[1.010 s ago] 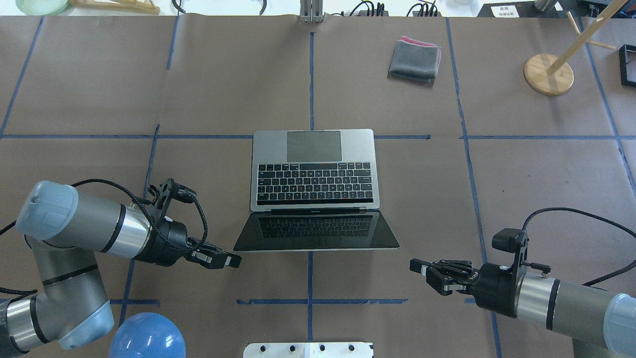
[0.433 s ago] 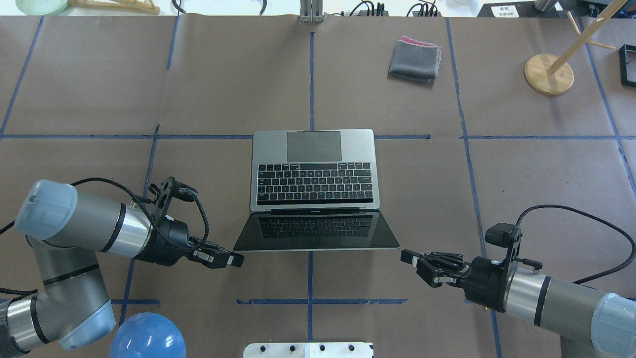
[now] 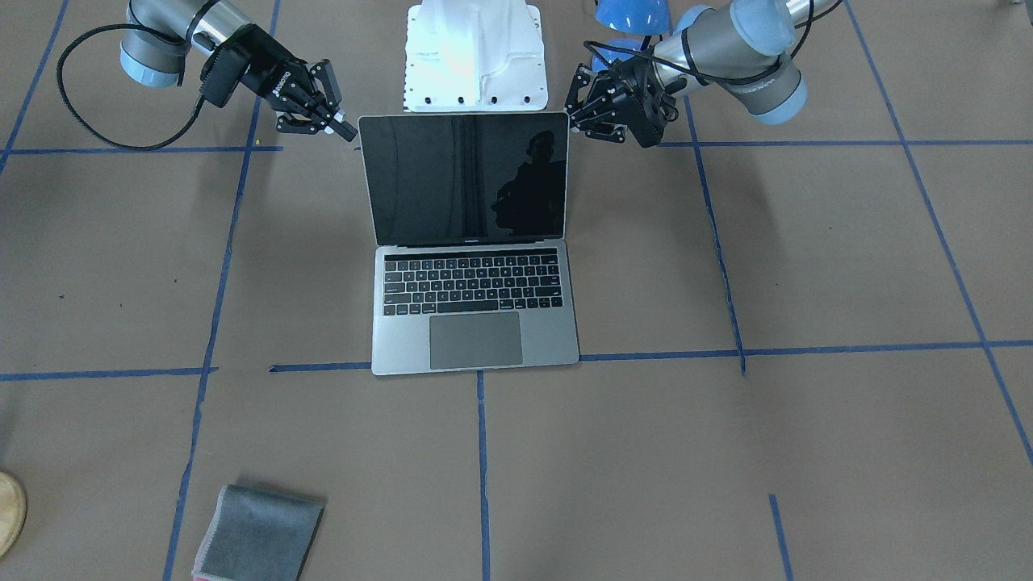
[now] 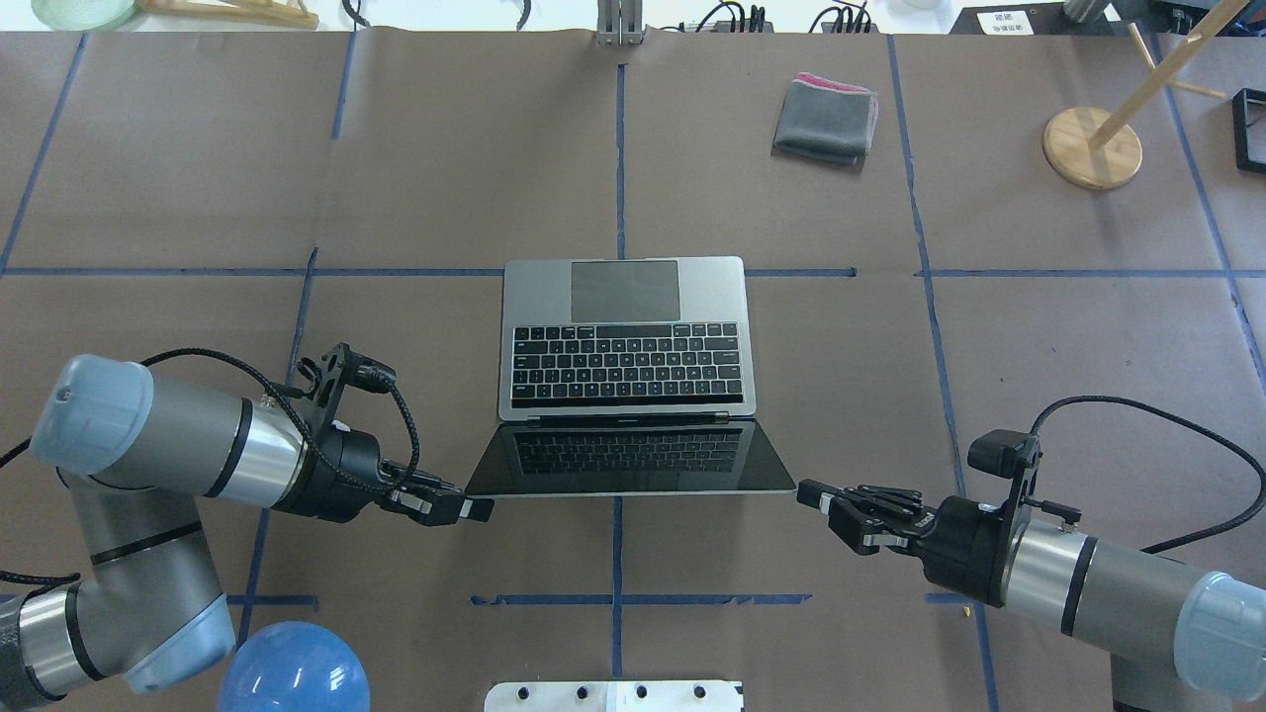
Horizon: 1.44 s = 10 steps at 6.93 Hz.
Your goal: Close laptop
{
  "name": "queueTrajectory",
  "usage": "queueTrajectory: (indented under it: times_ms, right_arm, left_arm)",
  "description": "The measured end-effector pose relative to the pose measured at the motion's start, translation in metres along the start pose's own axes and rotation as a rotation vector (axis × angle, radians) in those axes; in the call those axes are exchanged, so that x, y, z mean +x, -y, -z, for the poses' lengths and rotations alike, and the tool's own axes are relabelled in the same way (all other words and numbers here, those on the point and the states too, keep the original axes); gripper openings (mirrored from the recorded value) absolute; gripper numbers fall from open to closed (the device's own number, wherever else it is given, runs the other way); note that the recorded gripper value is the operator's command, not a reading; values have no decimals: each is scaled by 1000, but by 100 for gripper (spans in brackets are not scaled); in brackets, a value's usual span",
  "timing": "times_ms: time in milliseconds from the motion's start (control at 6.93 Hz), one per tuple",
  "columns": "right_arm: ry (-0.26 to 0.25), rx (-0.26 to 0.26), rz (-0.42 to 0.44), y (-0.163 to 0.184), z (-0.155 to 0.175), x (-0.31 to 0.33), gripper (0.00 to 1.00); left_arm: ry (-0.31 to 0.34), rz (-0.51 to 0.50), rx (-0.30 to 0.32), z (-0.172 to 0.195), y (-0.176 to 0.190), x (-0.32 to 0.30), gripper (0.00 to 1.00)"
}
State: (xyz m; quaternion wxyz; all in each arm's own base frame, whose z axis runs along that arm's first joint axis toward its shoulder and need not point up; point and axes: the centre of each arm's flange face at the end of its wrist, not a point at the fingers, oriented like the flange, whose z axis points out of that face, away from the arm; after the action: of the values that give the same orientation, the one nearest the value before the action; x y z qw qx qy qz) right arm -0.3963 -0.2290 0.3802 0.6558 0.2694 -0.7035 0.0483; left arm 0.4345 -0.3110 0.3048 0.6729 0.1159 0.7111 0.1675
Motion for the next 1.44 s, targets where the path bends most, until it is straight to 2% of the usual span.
queueTrajectory:
  times_ms: [433,865,1442]
  right_arm:
    - [-14,-10,4,-1,-6,-4,0]
    - [19,6,-6,4,-17,-23,0]
    - [-4,57,3,29,-22,-21,0]
  left_arm:
    - [-1,-1,3,0,1,0,0]
    - [-1,7,15,4,6,1,0]
    - [7,49,89,24,42,2,0]
